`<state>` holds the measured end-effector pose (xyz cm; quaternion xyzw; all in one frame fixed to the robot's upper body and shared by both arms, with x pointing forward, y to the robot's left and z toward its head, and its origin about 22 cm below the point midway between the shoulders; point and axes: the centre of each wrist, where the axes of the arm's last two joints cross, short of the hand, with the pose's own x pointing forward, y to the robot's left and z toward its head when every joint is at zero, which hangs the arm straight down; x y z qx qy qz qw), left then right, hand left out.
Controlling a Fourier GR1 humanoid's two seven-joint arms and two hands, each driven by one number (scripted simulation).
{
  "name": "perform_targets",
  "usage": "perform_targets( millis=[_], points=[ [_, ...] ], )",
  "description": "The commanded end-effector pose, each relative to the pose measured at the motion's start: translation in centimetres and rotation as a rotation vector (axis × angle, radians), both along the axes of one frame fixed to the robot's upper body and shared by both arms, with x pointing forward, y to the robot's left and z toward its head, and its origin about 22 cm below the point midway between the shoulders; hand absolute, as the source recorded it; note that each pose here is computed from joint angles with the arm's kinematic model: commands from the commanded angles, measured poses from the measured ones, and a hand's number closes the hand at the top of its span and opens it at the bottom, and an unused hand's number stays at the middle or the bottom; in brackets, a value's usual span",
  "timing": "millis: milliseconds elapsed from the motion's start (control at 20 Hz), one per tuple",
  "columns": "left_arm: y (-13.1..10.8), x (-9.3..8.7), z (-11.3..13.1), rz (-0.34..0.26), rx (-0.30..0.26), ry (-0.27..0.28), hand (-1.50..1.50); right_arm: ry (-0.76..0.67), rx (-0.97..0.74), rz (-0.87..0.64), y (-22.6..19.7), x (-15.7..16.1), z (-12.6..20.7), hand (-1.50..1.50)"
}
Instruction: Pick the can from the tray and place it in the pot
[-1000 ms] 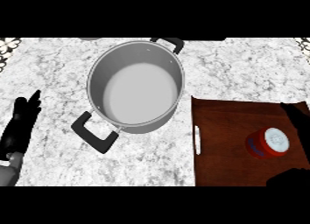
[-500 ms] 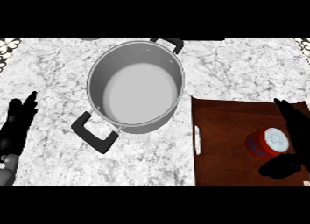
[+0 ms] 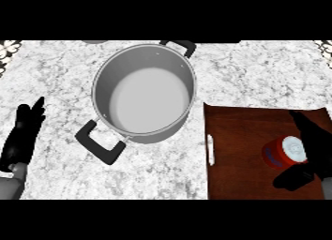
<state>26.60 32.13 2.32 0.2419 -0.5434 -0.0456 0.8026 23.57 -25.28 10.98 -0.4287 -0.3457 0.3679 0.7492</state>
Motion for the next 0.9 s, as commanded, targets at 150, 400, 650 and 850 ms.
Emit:
perform_targets(
  millis=[150, 400, 650, 850],
  points=[
    [1.5, -0.3, 1.4, -0.008, -0.013, 0.015, 0.00, 0.075, 0.000, -0.062, 0.0, 1.2, -1.8, -1.50],
    [0.8, 0.7, -0.1, 0.010, -0.002, 0.010, 0.00, 0.076, 0.010, -0.057, -1.6, 0.7, -2.4, -1.50],
    [1.0, 1.3, 0.2, -0.011, 0.013, -0.005, 0.00, 0.067, 0.036, -0.035, -1.2, 2.8, -2.1, 1.50],
    [0.3, -0.5, 0.2, -0.014, 0.003, 0.016, 0.00, -0.025, -0.073, 0.024, -1.3, 0.3, -2.9, 1.50]
  ],
)
